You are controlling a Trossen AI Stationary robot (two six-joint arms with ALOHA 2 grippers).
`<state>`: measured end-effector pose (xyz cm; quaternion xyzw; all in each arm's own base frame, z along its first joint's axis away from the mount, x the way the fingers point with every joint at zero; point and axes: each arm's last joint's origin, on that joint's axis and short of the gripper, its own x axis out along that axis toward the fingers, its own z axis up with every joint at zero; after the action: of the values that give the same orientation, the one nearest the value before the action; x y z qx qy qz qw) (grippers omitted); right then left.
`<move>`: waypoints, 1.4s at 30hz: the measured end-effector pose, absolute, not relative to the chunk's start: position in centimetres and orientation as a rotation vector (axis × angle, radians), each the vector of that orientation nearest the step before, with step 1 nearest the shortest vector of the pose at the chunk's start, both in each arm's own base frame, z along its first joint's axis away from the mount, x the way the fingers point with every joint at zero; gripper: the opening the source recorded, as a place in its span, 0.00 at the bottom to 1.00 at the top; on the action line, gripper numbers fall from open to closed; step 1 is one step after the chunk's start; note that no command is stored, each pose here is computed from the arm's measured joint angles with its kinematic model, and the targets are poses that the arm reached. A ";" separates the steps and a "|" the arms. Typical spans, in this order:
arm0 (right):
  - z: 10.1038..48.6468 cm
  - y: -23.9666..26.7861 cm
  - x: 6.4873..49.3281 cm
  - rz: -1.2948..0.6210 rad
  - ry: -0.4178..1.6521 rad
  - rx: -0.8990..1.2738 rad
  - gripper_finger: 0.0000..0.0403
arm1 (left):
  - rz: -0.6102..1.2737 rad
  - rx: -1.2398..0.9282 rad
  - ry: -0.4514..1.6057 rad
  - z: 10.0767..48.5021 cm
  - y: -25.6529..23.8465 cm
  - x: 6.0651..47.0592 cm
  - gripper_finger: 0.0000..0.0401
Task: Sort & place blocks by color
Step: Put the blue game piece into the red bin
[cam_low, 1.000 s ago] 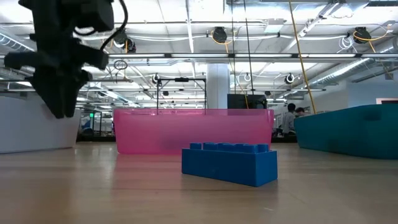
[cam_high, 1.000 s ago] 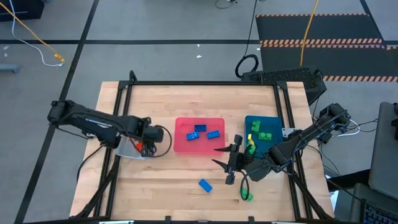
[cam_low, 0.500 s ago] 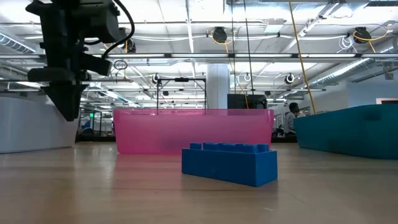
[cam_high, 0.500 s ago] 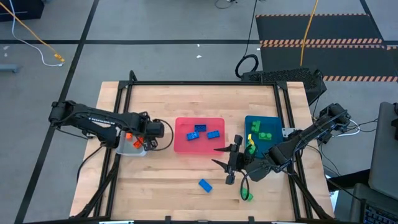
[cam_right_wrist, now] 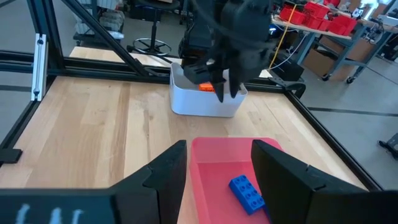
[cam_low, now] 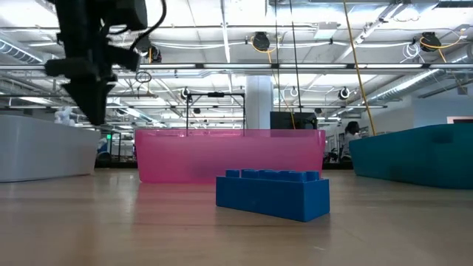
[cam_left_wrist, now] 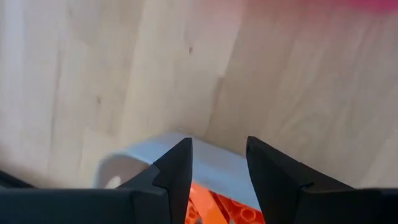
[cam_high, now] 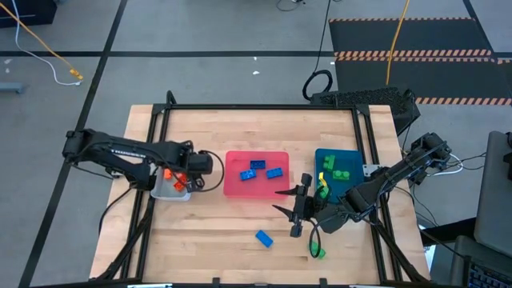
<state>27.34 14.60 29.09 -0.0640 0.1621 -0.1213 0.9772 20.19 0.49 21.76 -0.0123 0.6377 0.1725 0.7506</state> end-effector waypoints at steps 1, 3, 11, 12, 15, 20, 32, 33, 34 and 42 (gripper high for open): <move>29.1 14.6 27.3 -0.245 0.327 -0.129 0.44 | 0.376 -0.020 1.376 22.3 0.5 20.4 0.38; 29.1 14.6 27.3 -0.244 0.327 -0.129 0.44 | 0.395 0.006 1.353 23.3 0.4 20.7 0.38; 29.1 14.7 27.3 -0.243 0.327 -0.123 0.44 | 0.424 -0.015 1.253 25.8 -0.1 21.7 0.38; 29.0 14.7 27.3 -0.242 0.329 -0.113 0.44 | 0.410 -0.016 1.222 26.1 -0.4 21.9 0.38; 28.7 14.7 27.3 -0.192 0.362 -0.087 0.44 | 0.356 -0.002 1.064 26.8 -1.6 23.3 0.38; 27.4 14.4 27.3 -0.175 0.409 -0.077 0.44 | 0.274 0.123 0.729 28.4 -3.4 25.4 0.38; 23.3 13.2 27.0 -0.101 0.380 -0.056 0.44 | 0.163 0.107 0.106 29.7 -2.1 21.6 0.38; 23.4 13.0 27.2 -0.094 0.319 -0.078 0.44 | 0.147 0.109 0.057 30.0 -2.0 20.9 0.38; 23.6 12.8 27.3 -0.094 0.250 -0.083 0.44 | 0.134 0.112 0.011 30.3 -1.8 20.3 0.38; 22.5 9.8 27.9 -0.190 0.098 0.002 0.44 | 0.082 0.133 -0.037 31.4 -0.7 17.6 0.38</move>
<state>27.86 9.78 22.48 0.0009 0.0491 -0.0947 0.9943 17.63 -0.74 31.38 0.0663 -0.0185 0.0411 0.9968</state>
